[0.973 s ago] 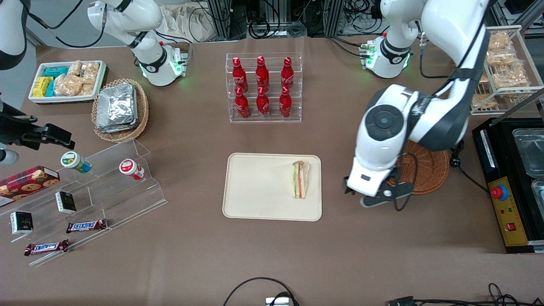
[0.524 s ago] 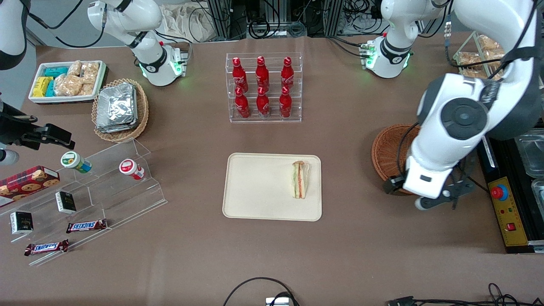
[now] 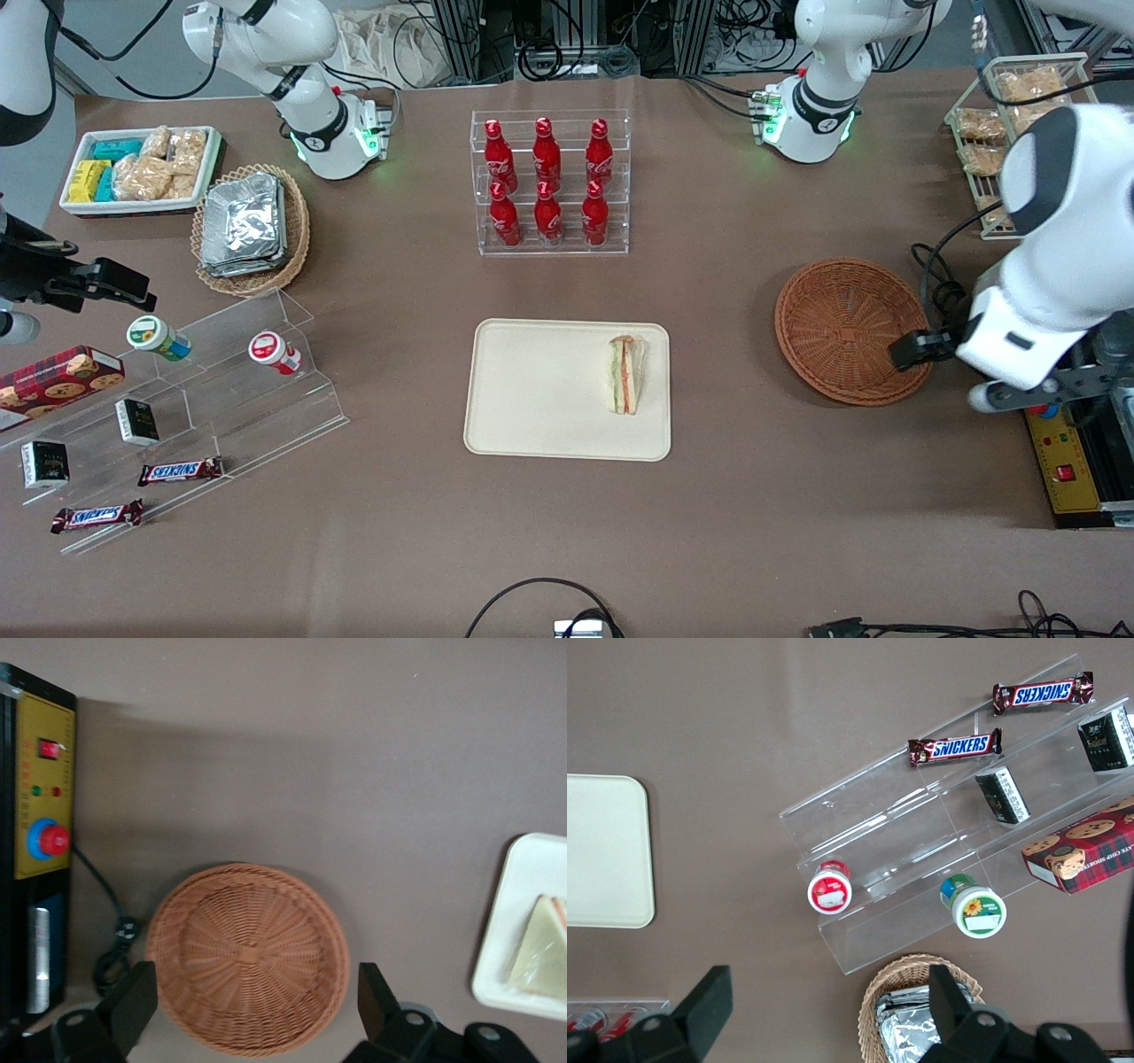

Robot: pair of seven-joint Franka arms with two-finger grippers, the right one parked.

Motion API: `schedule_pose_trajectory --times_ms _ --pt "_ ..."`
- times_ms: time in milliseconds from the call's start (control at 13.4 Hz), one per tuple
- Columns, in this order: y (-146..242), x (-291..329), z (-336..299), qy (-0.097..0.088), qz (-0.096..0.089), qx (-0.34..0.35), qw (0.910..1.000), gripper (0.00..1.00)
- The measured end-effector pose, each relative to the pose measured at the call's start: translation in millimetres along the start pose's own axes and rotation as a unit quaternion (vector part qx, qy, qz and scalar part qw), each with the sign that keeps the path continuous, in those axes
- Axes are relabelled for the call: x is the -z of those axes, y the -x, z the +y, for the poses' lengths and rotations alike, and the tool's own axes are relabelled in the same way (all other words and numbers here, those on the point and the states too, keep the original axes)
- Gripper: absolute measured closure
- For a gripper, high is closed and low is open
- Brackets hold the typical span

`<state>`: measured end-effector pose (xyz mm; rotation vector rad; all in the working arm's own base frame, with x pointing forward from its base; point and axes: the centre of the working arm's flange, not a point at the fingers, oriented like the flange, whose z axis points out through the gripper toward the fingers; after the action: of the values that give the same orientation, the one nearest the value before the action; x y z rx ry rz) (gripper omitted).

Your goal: Place sandwich from basket to tray

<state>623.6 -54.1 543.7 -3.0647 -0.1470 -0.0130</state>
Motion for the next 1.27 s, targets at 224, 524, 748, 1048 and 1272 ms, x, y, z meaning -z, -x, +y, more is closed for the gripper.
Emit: schedule_pose_trajectory --times_ms 224,524,748,1048,1272 --pt "27 27 -22 -0.013 -0.004 -0.036 0.9992 0.0" --pt "64 55 -30 -0.007 -0.007 -0.079 0.9968 0.0" --pt "82 73 -38 0.011 -0.006 -0.075 0.9971 0.0" --pt "97 90 -45 0.034 -0.007 -0.072 0.9968 0.0" --pt "99 91 -44 0.046 -0.013 -0.071 0.9964 0.0"
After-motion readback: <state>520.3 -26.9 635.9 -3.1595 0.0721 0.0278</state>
